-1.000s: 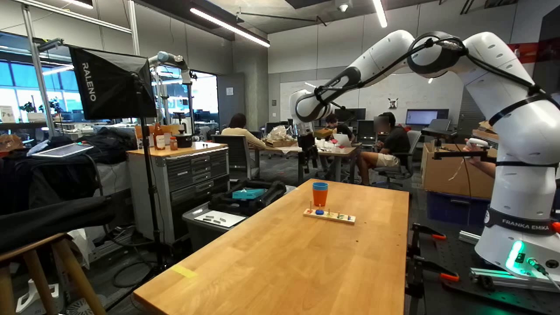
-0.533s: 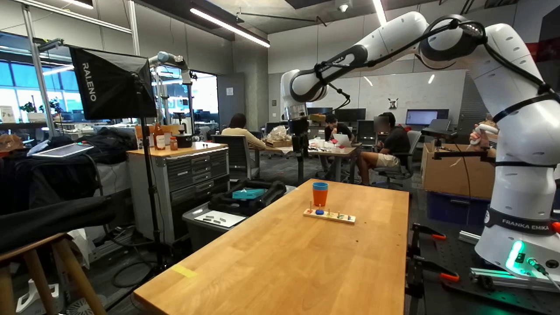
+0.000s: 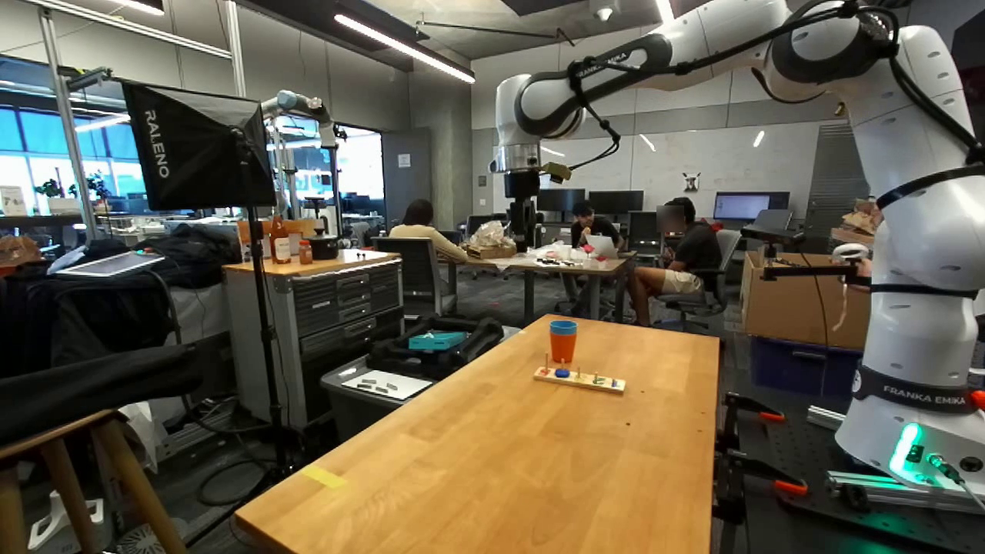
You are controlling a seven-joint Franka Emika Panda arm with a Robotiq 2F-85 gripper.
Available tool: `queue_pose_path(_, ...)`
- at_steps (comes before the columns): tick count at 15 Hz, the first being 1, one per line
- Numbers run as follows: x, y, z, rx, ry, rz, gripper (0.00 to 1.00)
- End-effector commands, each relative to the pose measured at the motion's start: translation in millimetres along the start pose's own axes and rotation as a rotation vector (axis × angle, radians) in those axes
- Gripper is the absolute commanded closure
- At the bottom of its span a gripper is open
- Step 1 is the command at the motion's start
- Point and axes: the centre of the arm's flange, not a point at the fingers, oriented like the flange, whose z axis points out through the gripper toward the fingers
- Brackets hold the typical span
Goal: Put the blue cup in the orange cup
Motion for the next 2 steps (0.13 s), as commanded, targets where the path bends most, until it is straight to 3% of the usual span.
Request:
queue_pose_path(1,-0.6,0.2,-0.6,0.0,0.0,-0.001,0.0)
queue_pose_path(2,-0.9,0.2,0.5,0.001,-0.002,-0.002,0.0)
